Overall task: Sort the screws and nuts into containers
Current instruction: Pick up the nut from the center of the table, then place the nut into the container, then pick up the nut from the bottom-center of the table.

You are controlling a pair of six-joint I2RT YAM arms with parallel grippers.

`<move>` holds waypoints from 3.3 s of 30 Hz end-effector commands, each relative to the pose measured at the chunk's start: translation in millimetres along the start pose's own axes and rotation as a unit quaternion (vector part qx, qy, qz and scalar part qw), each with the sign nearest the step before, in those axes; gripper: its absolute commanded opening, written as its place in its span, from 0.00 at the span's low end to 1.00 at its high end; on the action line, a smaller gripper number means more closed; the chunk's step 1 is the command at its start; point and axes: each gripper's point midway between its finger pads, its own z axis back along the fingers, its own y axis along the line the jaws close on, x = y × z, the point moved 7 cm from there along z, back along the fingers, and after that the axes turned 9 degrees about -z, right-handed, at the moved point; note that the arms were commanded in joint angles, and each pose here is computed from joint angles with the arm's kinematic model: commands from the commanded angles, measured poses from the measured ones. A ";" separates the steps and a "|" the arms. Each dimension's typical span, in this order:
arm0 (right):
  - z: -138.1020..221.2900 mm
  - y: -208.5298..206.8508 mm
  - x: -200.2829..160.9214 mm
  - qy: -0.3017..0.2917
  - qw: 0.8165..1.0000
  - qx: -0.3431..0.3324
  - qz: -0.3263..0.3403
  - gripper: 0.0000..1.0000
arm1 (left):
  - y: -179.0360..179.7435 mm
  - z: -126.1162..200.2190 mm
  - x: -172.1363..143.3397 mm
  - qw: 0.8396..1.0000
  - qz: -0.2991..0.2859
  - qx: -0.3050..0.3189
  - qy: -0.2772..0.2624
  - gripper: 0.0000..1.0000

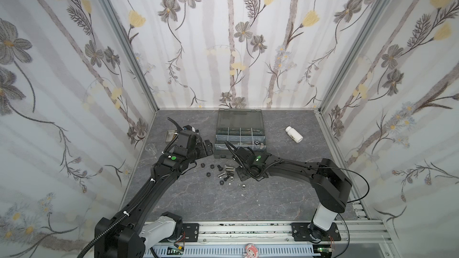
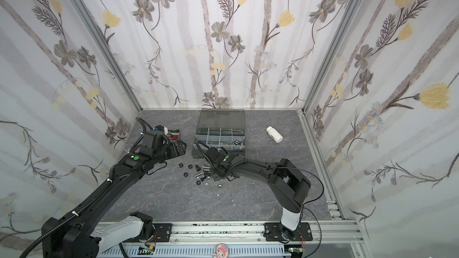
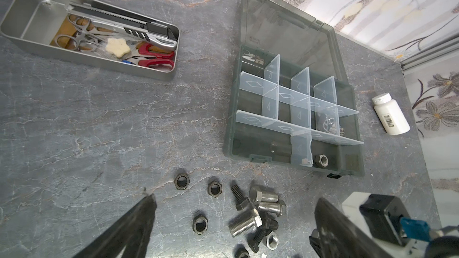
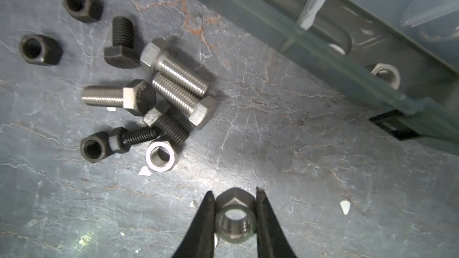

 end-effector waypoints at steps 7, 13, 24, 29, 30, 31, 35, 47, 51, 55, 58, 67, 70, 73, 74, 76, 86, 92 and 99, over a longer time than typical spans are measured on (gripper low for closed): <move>32.4 -17.5 41.9 -0.042 0.999 0.029 -0.013 0.20 | -2.5 10.3 1.4 0.999 -0.037 -0.013 -0.009 1.00; 38.3 -38.7 65.1 -0.056 0.998 0.021 -0.027 0.20 | -2.7 0.5 -1.8 0.999 -0.040 -0.017 0.002 1.00; 27.5 -66.0 84.7 -0.054 0.998 0.016 -0.038 0.19 | -5.1 -22.3 -4.1 0.999 -0.032 -0.029 0.018 1.00; 16.2 -72.0 92.5 -0.048 0.998 0.018 -0.038 0.19 | -3.8 -29.5 -9.4 0.998 -0.038 -0.028 0.032 1.00; 12.5 -72.9 93.3 -0.045 0.998 0.019 -0.039 0.19 | -2.5 -29.9 -10.4 0.999 -0.037 -0.025 0.032 1.00; 8.9 -73.7 93.7 -0.042 0.998 0.019 -0.039 0.19 | -1.2 -30.1 -11.0 0.999 -0.036 -0.022 0.032 1.00; -5.3 -75.8 94.0 -0.030 0.998 0.023 -0.042 0.21 | 1.1 -33.6 -13.3 0.998 -0.032 -0.022 0.041 1.00; -22.5 -79.4 93.4 -0.020 0.998 0.020 -0.047 0.37 | -2.3 -37.8 -18.4 0.996 -0.045 -0.044 0.062 1.00; -19.2 -80.7 95.1 -0.027 0.998 0.019 -0.049 0.42 | -3.3 -35.5 -18.9 0.996 -0.052 -0.048 0.059 1.00; -9.1 -84.4 94.8 -0.039 0.998 0.016 -0.052 0.43 | -8.7 -32.3 -20.1 0.994 -0.064 -0.062 0.055 0.99; 1.3 -89.2 94.2 -0.055 0.997 0.014 -0.058 0.43 | -14.4 -32.1 -23.3 0.993 -0.075 -0.068 0.058 0.98; 29.2 -101.4 79.6 -0.098 0.991 0.028 -0.084 0.48 | -40.8 -28.8 -30.6 0.988 -0.120 -0.063 0.076 0.95; 39.2 -105.9 74.7 -0.118 0.988 0.031 -0.092 0.56 | -48.3 -25.2 -30.9 0.987 -0.130 -0.062 0.078 0.94; 59.5 -109.3 71.0 -0.151 0.983 0.041 -0.099 0.66 | -56.2 -22.0 -32.4 0.985 -0.137 -0.061 0.083 0.91; 63.0 -111.0 69.4 -0.158 0.981 0.041 -0.101 0.70 | -58.1 -21.3 -32.8 0.985 -0.138 -0.059 0.084 0.90; 72.4 -114.4 65.9 -0.175 0.978 0.042 -0.104 0.76 | -63.6 -20.1 -34.6 0.984 -0.141 -0.061 0.089 0.86; 112.8 -140.6 43.9 -0.251 0.957 0.032 -0.140 0.94 | -89.4 -25.7 -55.5 0.975 -0.171 -0.039 0.136 0.74; 123.2 -155.4 32.8 -0.281 0.945 0.035 -0.162 1.00 | -106.1 -31.3 -73.7 0.967 -0.192 -0.038 0.161 0.69; 132.4 -170.5 24.4 -0.305 0.933 0.040 -0.184 1.00 | -126.2 -36.7 -100.0 0.958 -0.201 -0.063 0.196 0.64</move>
